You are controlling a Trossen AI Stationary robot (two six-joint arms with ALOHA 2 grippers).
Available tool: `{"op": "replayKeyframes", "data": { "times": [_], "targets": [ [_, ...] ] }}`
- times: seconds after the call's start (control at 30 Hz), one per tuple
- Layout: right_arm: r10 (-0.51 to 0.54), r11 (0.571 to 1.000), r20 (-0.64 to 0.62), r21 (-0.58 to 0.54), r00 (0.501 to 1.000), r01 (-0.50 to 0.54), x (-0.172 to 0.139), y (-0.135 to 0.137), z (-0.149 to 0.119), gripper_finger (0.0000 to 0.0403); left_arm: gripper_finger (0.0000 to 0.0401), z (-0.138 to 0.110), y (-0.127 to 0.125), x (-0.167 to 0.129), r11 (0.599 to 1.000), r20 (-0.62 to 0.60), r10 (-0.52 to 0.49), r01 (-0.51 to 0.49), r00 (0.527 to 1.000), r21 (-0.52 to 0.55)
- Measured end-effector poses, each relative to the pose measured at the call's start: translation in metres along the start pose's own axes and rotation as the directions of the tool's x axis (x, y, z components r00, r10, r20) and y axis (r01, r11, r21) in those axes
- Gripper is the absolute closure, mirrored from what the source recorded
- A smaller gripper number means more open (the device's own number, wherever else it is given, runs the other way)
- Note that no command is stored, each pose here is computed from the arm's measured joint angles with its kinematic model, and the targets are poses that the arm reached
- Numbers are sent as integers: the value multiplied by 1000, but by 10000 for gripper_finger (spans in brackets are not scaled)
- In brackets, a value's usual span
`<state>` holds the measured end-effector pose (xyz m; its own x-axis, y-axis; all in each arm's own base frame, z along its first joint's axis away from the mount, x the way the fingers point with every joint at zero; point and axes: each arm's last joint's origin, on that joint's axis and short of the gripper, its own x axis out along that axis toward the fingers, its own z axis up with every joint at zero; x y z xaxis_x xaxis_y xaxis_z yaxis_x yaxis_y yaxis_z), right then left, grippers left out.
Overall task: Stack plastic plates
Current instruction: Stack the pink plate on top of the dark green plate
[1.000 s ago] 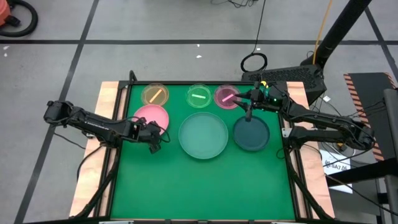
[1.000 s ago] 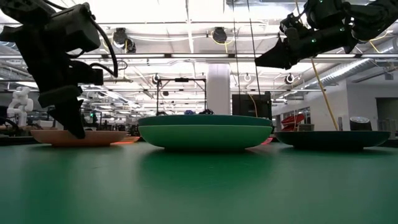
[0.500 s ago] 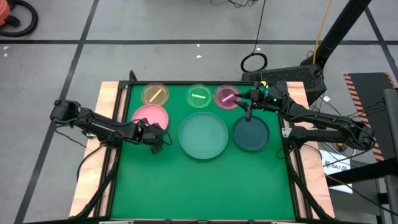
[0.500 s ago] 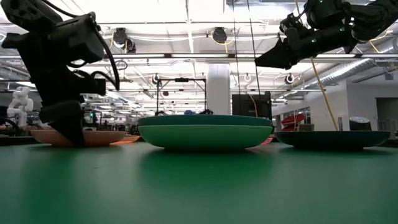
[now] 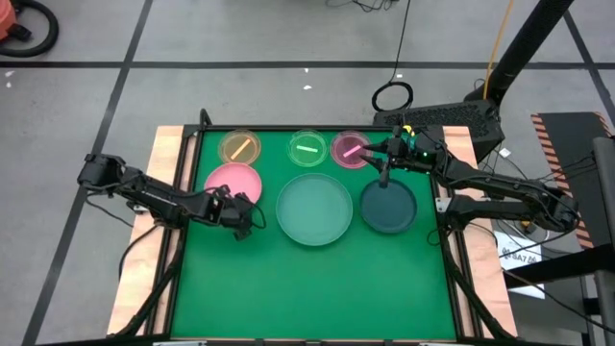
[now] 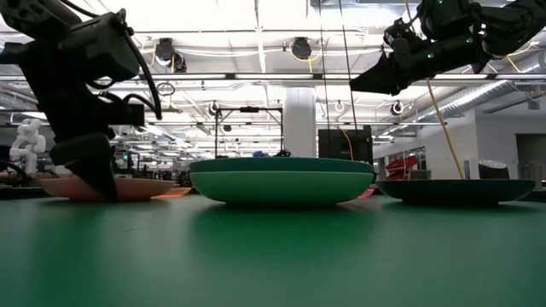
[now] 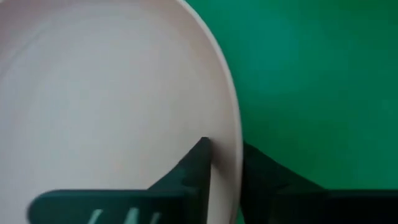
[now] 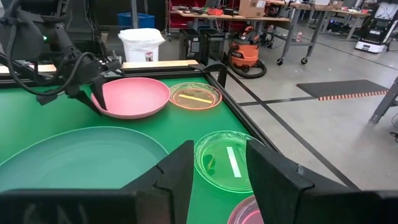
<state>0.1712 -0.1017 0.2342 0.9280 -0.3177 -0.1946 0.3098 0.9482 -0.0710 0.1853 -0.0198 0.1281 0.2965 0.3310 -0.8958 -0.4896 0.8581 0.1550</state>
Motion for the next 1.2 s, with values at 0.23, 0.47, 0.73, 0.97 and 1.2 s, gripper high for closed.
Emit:
{"op": "replayKeyframes", "data": {
  "times": [0.23,0.47,0.73,0.97,1.2],
  "targets": [
    [-2,1000,0,3,1000,2,0,0,0,261,368,2,-6,-8,999,-8,-1,1,1000,35],
    [-3,1000,0,3,1000,3,0,0,0,261,373,34,-16,-39,987,13,-34,32,999,155],
    [-3,1000,0,3,1000,3,0,0,0,261,372,69,-24,-70,957,118,-90,53,989,286],
    [-2,1000,-2,4,1000,2,0,0,0,261,372,90,-26,-90,944,200,-127,57,971,324],
    [-2,1000,-6,5,1000,2,0,0,-1,261,371,109,-33,-97,921,345,-245,106,906,376]
  ]
}}
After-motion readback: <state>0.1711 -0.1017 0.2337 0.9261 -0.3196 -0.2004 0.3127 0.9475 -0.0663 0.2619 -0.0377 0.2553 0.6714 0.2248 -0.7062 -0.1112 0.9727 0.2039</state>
